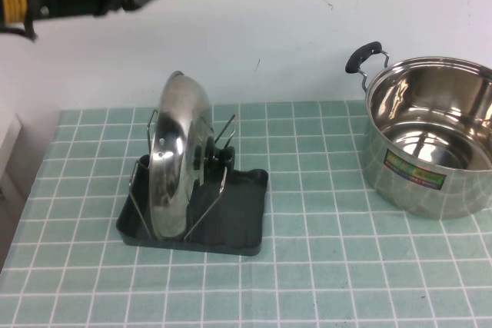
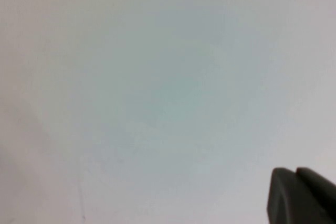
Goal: Put pot lid on rack
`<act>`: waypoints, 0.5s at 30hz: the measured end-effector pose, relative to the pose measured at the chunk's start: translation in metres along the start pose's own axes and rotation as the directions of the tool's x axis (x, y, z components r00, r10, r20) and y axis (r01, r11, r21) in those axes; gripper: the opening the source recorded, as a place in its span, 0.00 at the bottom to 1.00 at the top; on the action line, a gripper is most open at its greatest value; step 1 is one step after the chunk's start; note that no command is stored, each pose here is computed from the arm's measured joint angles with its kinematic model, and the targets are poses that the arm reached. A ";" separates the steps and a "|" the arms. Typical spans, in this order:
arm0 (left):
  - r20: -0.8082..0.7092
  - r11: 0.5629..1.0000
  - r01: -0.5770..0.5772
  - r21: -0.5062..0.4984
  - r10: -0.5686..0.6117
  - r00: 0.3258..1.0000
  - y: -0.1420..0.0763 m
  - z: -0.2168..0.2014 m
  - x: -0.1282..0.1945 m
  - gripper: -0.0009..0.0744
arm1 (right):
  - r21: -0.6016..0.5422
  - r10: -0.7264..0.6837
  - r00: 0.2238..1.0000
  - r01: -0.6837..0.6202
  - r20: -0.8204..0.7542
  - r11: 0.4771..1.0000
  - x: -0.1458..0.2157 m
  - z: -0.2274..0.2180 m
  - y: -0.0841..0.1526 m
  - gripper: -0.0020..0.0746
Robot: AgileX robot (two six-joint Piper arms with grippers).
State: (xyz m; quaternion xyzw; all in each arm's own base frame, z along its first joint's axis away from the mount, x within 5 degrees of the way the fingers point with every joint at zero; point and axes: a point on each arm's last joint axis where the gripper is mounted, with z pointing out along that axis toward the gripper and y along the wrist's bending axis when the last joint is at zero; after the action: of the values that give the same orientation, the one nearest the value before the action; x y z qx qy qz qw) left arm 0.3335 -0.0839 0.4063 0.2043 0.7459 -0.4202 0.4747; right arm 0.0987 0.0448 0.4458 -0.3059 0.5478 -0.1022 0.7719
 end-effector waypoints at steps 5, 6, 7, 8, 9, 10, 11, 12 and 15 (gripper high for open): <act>0.092 0.981 -0.181 -0.074 0.187 0.978 -0.009 -0.019 -0.029 0.05 | 0.079 -0.122 0.988 0.129 -0.092 0.988 0.002 -0.002 -0.013 0.02; 0.110 0.972 -0.209 -0.105 0.220 0.969 -0.010 -0.024 -0.033 0.04 | 0.092 -0.139 0.982 0.151 -0.128 0.984 0.005 -0.003 -0.015 0.02; 0.134 0.959 -0.242 -0.150 0.262 0.956 -0.012 -0.032 -0.038 0.03 | 0.104 -0.160 0.970 0.181 -0.180 0.978 0.009 -0.004 -0.017 0.02; 0.156 0.940 -0.275 -0.202 0.309 0.938 -0.014 -0.040 -0.044 0.03 | 0.110 -0.182 0.957 0.211 -0.226 0.971 0.012 -0.005 -0.019 0.02; 0.175 0.919 -0.299 -0.258 0.349 0.921 -0.015 -0.048 -0.049 0.02 | 0.112 -0.211 0.935 0.251 -0.284 0.961 0.017 -0.006 -0.022 0.02; 0.192 0.889 -0.327 -0.321 0.399 0.897 -0.017 -0.057 -0.055 0.02 | 0.110 -0.234 0.911 0.286 -0.340 0.952 0.021 -0.008 -0.023 0.02; 0.203 0.866 -0.341 -0.365 0.432 0.879 -0.019 -0.064 -0.059 0.02 | 0.104 -0.253 0.883 0.316 -0.394 0.943 0.026 -0.010 -0.025 0.02; 0.214 0.815 -0.362 -0.452 0.493 0.843 -0.022 -0.075 -0.066 0.01 | 0.094 -0.268 0.859 0.339 -0.436 0.936 0.029 -0.012 -0.027 0.02; 0.204 0.655 -0.368 -0.660 0.628 0.751 -0.028 -0.100 -0.080 0.01 | 0.053 -0.267 0.774 0.361 -0.575 0.931 0.041 -0.019 -0.029 0.02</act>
State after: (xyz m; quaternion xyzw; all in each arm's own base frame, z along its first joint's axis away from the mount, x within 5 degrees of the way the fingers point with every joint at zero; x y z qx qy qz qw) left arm 0.2977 -0.0104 0.5079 0.1561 0.6297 -0.0535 0.7591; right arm 0.1021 -0.0051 0.4269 -0.2868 0.6799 -0.3585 0.5718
